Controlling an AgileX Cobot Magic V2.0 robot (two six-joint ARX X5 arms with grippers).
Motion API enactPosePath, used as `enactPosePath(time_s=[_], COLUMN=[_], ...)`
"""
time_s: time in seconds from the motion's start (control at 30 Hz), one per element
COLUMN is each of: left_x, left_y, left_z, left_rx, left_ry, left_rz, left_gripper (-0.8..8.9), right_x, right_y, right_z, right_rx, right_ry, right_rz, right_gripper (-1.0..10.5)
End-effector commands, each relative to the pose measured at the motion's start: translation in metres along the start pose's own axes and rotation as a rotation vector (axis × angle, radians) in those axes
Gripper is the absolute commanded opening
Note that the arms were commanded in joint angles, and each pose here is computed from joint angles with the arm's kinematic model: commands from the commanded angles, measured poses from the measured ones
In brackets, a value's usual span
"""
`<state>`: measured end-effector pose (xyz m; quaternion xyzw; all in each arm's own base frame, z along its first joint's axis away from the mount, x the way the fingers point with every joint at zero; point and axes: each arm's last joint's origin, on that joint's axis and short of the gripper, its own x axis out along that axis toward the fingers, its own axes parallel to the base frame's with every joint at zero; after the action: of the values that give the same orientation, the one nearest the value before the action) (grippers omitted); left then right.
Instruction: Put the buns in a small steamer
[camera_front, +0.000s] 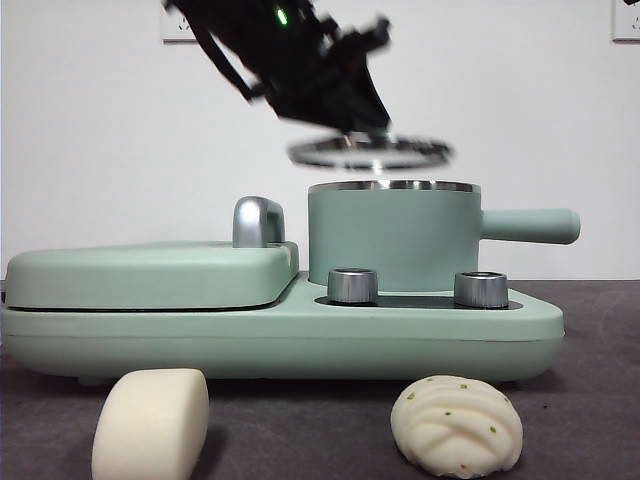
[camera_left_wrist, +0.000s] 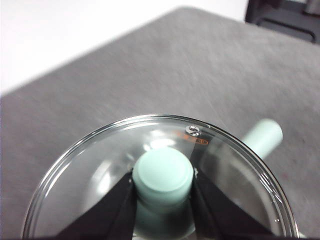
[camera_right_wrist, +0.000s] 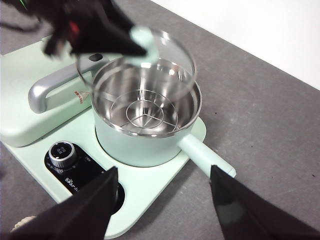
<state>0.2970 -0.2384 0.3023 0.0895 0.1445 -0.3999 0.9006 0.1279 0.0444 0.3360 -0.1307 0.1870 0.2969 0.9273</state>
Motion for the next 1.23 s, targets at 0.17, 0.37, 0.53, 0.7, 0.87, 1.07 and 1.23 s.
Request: enactPosePath(time_s=[0.17, 0.37, 0.53, 0.7, 0.87, 1.07, 1.23], left_x=[-0.048, -0.089, -0.114, -0.128, -0.141, -0.156, -0.163], left_y=[-0.004, 0.0, 0.006, 0.014, 0.025, 0.035, 0.039], left_z=[0.037, 0.038, 0.031, 0.023, 0.006, -0.011, -0.008], left_rx=[0.003, -0.075, -0.105, -0.121, -0.133, -0.159, -0.145], left_ry=[-0.043, 0.077, 0.188, 0.192, 0.193, 0.195, 0.164], left_rz=[0.009, 0.083, 0.18, 0.223, 0.277, 0.339, 0.362], left_gripper=[0.09, 0.1, 0.11, 0.11, 0.11, 0.1, 0.1], right_x=[-0.002, -0.002, -0.002, 0.002, 0.019, 0.054, 0.087], right_y=[0.0, 0.0, 0.002, 0.01, 0.024, 0.051, 0.084], right_z=[0.005, 0.005, 0.006, 0.008, 0.01, 0.014, 0.015], right_rx=[0.005, 0.004, -0.001, -0.025, -0.061, -0.127, -0.214], right_ry=[-0.021, -0.023, -0.029, -0.032, 0.006, 0.061, 0.083], right_rz=[-0.003, 0.005, 0.03, 0.101, 0.214, 0.382, 0.517], right_gripper=[2.9, 2.9, 2.9, 2.9, 3.0, 3.0, 3.4])
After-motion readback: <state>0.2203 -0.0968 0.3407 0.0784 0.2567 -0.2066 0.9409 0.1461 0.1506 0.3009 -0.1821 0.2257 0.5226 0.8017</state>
